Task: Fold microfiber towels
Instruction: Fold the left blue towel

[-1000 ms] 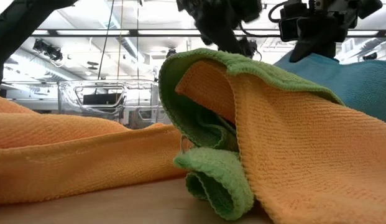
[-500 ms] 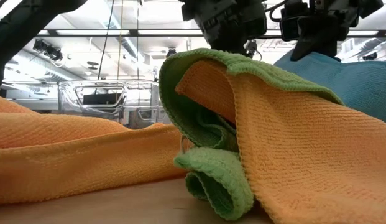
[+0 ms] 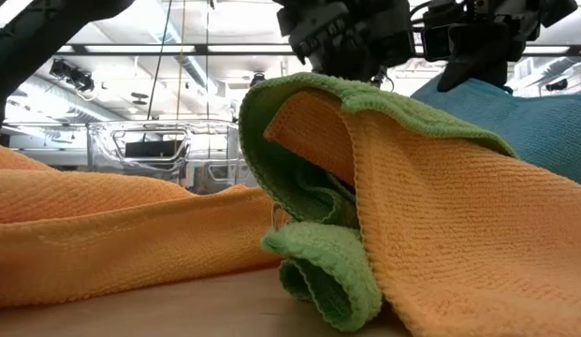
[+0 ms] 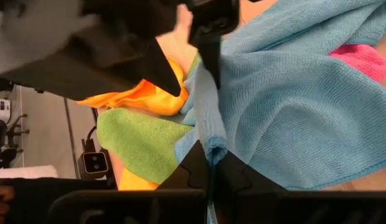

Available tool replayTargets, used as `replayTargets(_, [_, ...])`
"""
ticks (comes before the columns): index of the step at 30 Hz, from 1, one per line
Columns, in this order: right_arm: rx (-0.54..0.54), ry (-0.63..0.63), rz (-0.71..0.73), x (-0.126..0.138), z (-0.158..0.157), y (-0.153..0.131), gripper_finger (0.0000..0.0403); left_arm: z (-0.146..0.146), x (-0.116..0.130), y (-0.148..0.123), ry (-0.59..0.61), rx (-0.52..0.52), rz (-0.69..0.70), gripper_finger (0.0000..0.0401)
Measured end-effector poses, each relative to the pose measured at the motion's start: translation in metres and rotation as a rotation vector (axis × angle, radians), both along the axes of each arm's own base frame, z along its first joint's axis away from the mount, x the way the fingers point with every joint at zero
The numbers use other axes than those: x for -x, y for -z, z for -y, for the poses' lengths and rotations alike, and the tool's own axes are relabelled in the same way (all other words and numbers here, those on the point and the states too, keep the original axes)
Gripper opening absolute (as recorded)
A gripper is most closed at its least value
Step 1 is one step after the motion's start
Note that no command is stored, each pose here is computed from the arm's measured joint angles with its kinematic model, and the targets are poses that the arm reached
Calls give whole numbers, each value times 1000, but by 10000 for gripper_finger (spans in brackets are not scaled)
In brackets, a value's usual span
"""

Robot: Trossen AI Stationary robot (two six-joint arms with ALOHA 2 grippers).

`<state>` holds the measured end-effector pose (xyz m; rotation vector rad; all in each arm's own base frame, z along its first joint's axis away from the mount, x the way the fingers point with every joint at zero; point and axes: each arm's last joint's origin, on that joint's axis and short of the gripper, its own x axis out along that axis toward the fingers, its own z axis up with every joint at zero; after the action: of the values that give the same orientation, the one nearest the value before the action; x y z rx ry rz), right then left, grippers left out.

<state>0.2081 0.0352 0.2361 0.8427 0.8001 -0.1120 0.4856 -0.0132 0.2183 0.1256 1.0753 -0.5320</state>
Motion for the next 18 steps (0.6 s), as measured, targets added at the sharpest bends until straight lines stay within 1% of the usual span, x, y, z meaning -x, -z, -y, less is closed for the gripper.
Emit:
replayTargets(5, [12,-11,4,0,0,0,8,0,2,1,-4,0,-26,134])
replayTargets(12, [-1,-65,7,0,-1,0,8,-9,3,1,-33,11,-45,24])
replayTargets(13, [1,-72,10,0,-1,0,8,-10,4,0,-31,24,-46,14])
replayTargets(16, [21,-100,26,-1,-2,-4,9,-13,7,-8,-1,95,-30,15])
replayTargets(18, [48,-126,61,-2,-2,-11,9,-14,11,-20,18,112,-5,21])
